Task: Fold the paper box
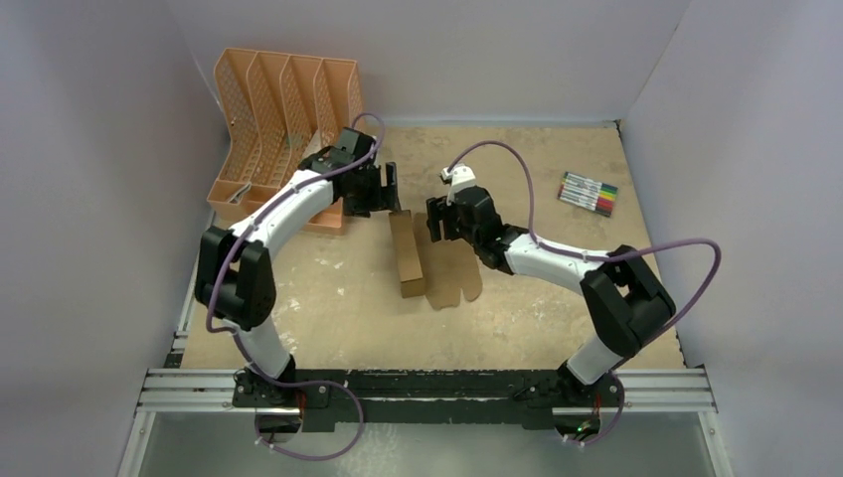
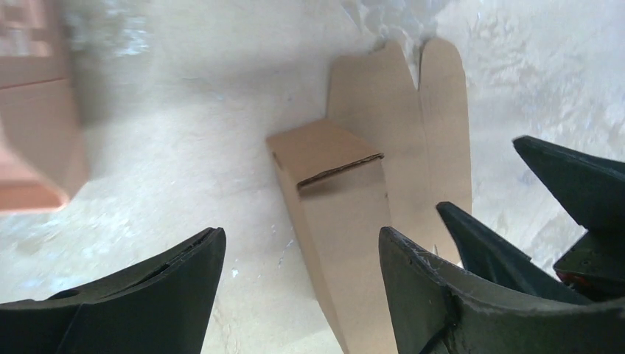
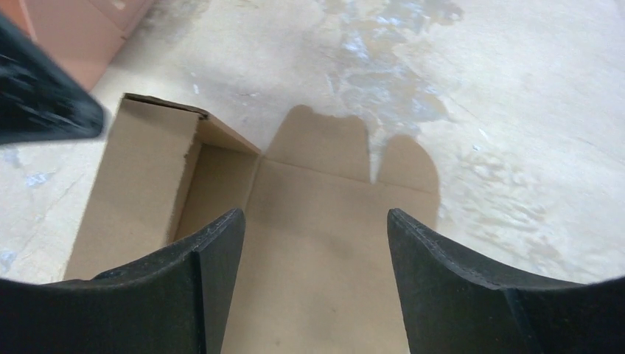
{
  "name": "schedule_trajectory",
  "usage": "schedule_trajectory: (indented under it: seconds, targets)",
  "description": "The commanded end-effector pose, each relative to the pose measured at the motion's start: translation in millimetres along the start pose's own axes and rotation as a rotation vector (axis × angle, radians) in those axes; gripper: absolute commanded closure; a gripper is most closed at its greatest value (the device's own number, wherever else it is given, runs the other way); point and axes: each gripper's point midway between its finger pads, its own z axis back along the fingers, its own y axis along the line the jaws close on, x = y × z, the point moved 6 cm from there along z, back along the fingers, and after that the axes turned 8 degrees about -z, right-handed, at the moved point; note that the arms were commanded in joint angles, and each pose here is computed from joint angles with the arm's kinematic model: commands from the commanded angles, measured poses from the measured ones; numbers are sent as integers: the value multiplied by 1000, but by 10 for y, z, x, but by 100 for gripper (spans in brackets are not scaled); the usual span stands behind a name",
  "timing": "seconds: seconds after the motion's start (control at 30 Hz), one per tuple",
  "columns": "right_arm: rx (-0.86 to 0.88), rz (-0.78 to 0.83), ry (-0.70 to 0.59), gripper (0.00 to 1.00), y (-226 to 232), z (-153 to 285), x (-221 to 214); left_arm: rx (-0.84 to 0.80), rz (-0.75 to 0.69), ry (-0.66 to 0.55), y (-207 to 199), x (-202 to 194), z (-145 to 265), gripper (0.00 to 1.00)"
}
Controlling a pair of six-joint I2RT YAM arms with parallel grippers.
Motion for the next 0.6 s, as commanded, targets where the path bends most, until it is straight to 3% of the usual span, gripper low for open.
schedule_trajectory:
  seconds: [0.0,0.33,0.57]
  targets:
    - [-117,9,44,25,-261,208,-6,141,52,-157,-132,120,458,23]
    - [-264,-12,77,19,-523,372,-157,258,82,-179,-503,-257,199,18]
    - [-300,-60,78,14,-675,451,-202,256,109,-156,-499,-413,-2,23]
